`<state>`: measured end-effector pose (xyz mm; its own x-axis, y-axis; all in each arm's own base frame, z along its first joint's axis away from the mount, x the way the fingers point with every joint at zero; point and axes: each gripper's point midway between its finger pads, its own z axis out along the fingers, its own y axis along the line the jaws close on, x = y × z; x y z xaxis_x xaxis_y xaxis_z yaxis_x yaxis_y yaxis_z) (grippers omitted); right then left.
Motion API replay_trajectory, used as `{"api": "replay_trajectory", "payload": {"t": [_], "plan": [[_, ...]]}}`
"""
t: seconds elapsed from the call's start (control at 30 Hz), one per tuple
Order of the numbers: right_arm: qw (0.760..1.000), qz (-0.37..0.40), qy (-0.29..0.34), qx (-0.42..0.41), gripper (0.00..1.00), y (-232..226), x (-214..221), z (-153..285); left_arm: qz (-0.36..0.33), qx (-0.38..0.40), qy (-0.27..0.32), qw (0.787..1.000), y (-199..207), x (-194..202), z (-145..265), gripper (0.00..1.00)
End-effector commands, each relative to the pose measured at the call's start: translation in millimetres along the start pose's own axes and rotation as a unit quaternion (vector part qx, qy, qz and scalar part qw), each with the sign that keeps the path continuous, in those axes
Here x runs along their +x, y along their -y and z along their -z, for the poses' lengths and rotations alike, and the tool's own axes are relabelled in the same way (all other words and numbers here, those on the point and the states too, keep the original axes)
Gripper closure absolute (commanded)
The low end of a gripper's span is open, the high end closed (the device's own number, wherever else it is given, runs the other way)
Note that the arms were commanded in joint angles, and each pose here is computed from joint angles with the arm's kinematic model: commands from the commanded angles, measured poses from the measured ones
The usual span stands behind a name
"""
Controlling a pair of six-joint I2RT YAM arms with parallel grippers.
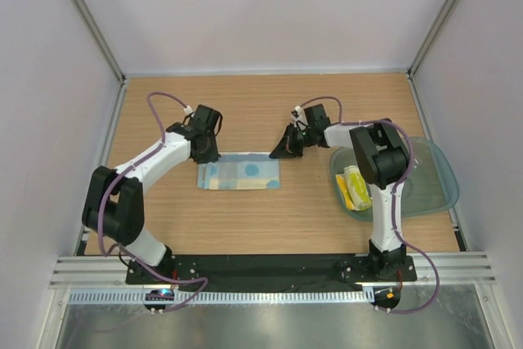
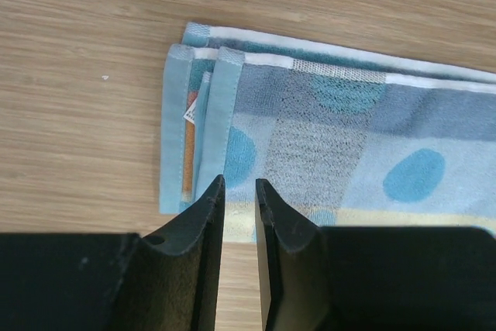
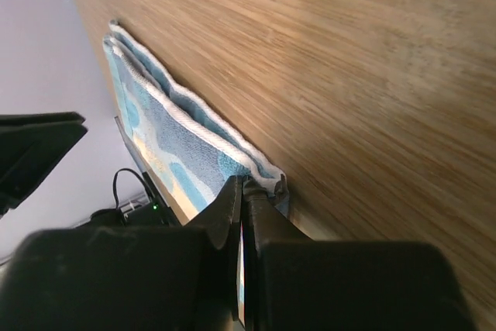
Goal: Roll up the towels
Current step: Fold the towel
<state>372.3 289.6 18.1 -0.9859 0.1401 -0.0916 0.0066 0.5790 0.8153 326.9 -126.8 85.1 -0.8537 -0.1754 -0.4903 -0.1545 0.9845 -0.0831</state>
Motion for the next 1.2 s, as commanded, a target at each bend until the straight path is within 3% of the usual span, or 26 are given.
{"api": "replay_trajectory", "payload": {"t": [0.0,0.27,0.4,0.53,0.73,0.77,0.87,0.9,0.97,1.0,1.03,1.07,1.1,1.17], "plan": [[1.0,-0.009,-0.003,0.021,0.99,27,17,-10,-0.008,0.006,0.027,1.0,10,-23,-5,0.77],[0.997,-0.027,0.003,0.073,0.99,56,56,14,-0.045,-0.071,-0.003,0.996,-7,-18,-56,0.81],[0.994,-0.017,0.007,0.108,0.99,58,69,34,-0.051,-0.077,-0.004,0.996,-8,-19,-60,0.82],[0.993,0.0,0.005,0.12,0.99,45,75,48,-0.047,-0.068,0.023,0.996,-3,-39,-39,0.82],[0.987,0.088,0.042,0.128,0.97,-18,45,71,-0.043,-0.048,0.104,0.993,9,-94,40,0.8],[0.985,0.106,0.059,0.123,0.94,-37,32,77,-0.05,-0.039,0.114,0.991,14,-97,53,0.79],[0.974,0.157,0.109,0.124,0.63,-82,18,107,-0.067,-0.001,0.166,0.984,29,-109,108,0.68],[0.966,0.175,0.134,0.131,0.48,-96,16,122,-0.062,0.02,0.199,0.978,29,-114,139,0.52],[0.956,0.196,0.172,0.132,0.36,-115,13,142,-0.047,0.069,0.227,0.97,38,-111,157,0.2],[0.951,0.202,0.191,0.136,0.24,-120,12,151,-0.026,0.091,0.245,0.965,38,-112,162,0.01],[0.94,0.207,0.231,0.139,0.19,-127,10,168,0.003,0.169,0.309,0.936,49,-126,200,0.0],[0.936,0.206,0.248,0.142,0.13,-127,9,175,0.007,0.183,0.296,0.937,47,-104,168,0.0],[0.931,0.205,0.267,0.139,0.01,-131,8,183,0.025,0.207,0.315,0.926,47,-104,169,0.0],[0.922,0.207,0.292,0.148,0.0,-129,11,197,0.07,0.266,0.335,0.901,49,-98,180,0.0]]}}
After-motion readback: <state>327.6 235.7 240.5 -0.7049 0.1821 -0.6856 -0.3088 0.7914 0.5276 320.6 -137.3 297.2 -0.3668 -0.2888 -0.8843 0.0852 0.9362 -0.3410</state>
